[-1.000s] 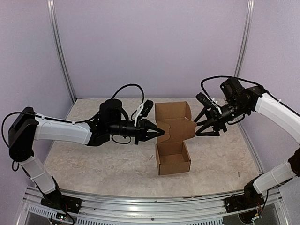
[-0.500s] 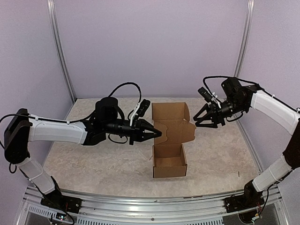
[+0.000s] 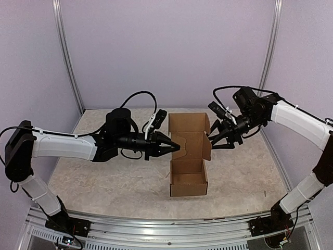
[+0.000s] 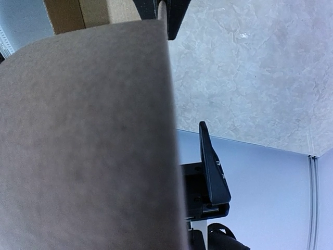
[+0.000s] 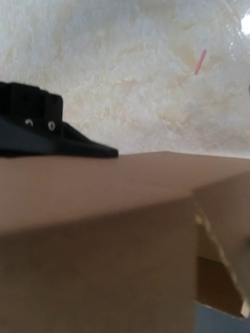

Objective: Fold the paper box

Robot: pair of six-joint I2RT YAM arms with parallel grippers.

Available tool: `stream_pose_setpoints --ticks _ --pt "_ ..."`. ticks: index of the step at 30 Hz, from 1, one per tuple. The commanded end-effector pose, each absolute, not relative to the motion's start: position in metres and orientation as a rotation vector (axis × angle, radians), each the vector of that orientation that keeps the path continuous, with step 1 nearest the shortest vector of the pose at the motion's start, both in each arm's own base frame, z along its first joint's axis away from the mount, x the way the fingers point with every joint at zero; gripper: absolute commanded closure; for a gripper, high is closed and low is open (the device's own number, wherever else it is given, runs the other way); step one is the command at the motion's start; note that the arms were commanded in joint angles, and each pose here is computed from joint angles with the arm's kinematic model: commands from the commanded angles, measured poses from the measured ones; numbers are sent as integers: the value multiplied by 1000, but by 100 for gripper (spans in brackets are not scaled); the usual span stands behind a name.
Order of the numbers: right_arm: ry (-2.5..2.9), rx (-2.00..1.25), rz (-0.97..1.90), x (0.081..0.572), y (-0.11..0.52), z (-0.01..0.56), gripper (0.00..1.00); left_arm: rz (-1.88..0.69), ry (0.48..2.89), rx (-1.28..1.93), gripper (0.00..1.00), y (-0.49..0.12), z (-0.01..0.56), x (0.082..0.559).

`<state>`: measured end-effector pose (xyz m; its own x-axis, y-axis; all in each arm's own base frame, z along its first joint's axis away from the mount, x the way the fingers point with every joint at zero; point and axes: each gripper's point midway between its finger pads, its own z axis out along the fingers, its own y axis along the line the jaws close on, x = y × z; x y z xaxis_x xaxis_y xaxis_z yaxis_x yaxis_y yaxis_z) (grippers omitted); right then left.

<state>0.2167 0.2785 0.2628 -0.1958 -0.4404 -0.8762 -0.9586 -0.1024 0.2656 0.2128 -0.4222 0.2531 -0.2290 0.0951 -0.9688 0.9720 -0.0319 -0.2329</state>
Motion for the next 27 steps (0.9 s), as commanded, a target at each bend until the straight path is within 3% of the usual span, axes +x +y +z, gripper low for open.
stream_pose_setpoints --ticks 1,11,15,23,27 --pt "1610 -1580 1320 205 289 264 45 -1371 1401 1169 100 -426 260 216" --pt "1602 -1530 1383 212 303 267 50 -1480 1322 1258 100 -441 264 194" --pt "1609 -1492 1406 215 307 267 59 -1504 1304 1244 100 -445 267 193" --pt "1615 -1440 1437 218 310 269 93 -1498 1314 1210 98 -456 266 198" --pt "1633 -1423 1407 220 309 266 100 -1497 1328 1179 95 -461 267 201"
